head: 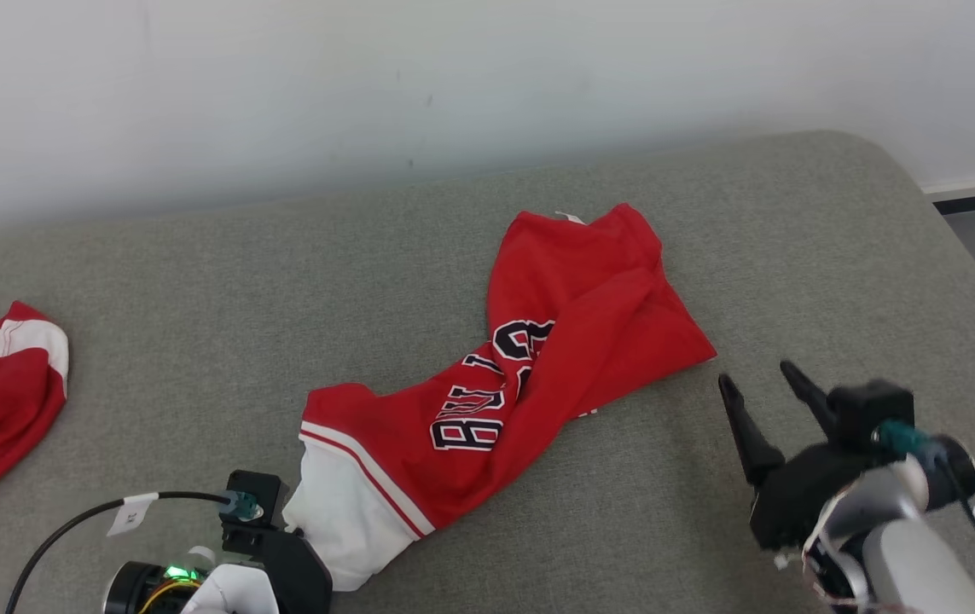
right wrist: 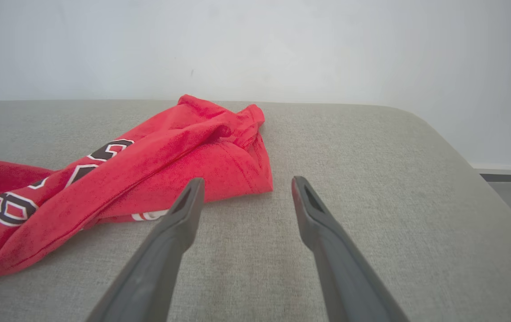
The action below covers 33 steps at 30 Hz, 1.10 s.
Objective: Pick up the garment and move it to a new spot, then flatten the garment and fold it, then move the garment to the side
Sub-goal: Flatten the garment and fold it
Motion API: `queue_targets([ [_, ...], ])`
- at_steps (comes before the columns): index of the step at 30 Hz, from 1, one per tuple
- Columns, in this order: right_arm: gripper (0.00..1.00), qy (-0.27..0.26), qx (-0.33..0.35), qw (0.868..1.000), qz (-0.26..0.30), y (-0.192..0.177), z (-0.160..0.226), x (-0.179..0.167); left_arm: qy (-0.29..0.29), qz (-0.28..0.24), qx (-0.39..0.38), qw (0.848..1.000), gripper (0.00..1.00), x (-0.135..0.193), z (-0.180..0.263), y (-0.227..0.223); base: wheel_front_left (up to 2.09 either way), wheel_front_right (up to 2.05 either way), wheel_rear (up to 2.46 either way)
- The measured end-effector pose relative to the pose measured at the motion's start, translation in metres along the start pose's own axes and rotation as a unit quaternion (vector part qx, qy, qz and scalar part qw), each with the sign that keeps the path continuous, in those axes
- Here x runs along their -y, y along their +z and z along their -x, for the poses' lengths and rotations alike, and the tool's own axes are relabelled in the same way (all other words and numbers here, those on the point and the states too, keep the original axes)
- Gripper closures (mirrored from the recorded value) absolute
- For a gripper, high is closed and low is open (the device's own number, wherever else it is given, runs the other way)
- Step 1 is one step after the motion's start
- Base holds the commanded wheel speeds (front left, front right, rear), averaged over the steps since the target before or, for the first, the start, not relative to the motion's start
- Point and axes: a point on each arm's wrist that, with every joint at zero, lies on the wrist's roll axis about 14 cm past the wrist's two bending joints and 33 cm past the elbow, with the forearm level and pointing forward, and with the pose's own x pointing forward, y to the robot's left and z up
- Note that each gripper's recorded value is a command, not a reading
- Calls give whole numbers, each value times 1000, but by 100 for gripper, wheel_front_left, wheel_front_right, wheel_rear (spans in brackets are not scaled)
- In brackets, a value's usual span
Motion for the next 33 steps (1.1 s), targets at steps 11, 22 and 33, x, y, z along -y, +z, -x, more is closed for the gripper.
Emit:
queue_targets([
  [11, 0, 18, -128, 992, 8, 19, -69, 22, 23, 41, 35, 998, 100, -7, 0, 2, 0, 0, 0],
  [22, 0, 72, -189, 977, 62, -6, -128, -4, 31, 70, 50, 996, 100, -17, -15, 7, 0, 0, 0],
  [33, 10, 134, -194, 967, 100, -21, -150, -40, 36, 86, 56, 994, 100, -24, -23, 7, 0, 0, 0],
])
